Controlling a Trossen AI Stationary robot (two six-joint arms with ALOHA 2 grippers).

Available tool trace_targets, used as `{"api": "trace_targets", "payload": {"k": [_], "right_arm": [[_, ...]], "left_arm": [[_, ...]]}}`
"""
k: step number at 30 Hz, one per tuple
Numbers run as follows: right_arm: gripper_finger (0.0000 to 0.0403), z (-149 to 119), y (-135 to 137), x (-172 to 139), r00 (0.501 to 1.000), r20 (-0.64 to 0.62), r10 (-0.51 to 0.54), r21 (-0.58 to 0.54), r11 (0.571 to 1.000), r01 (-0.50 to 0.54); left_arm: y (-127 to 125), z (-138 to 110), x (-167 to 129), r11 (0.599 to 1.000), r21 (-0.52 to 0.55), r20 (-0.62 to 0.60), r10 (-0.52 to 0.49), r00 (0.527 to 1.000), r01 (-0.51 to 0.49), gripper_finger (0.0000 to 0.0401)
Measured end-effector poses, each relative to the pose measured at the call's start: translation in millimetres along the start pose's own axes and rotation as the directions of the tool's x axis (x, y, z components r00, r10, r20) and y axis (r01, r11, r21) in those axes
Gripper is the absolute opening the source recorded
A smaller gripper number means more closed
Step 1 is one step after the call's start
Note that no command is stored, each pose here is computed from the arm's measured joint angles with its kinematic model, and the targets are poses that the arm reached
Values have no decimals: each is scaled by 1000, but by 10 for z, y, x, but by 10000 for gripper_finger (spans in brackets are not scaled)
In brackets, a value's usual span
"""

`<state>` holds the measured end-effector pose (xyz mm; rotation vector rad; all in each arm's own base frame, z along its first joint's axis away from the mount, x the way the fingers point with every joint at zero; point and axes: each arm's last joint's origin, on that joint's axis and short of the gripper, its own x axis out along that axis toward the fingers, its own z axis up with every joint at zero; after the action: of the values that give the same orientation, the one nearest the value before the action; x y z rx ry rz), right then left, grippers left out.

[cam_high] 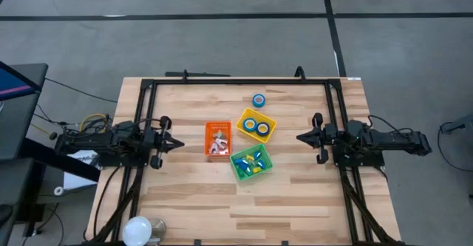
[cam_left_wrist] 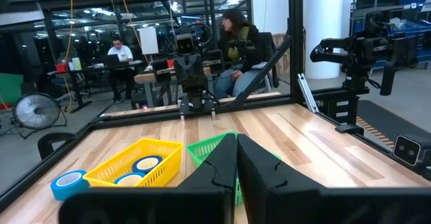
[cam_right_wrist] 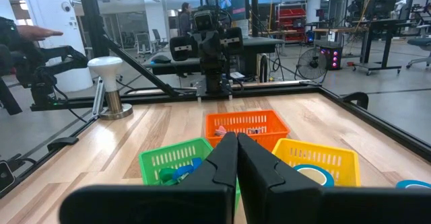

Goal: Pick and place Stapler, Stapler remover, tape
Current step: Put the blue tape into the yellow bin

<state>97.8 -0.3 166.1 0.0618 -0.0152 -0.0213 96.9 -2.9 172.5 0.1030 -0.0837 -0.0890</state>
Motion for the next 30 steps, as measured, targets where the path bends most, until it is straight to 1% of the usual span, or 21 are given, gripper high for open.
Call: {"api": "trace_targets", "payload": {"k": [25, 28, 30], "right_arm": [[1, 0, 0, 0, 1000, 0, 0, -2, 1000, 0], [1, -1, 0, 0, 1000, -1, 0, -70, 998, 0], [1, 0, 0, 0, 1000, 0, 0, -69, 998, 0]], "left_arm": [[0, 4, 0, 1000, 0, 4, 0, 1000, 0, 4], [0, 4, 0, 1000, 0, 5, 0, 1000, 0, 4], [0, 5, 0, 1000, 0, 5, 0, 1000, 0, 4]]}}
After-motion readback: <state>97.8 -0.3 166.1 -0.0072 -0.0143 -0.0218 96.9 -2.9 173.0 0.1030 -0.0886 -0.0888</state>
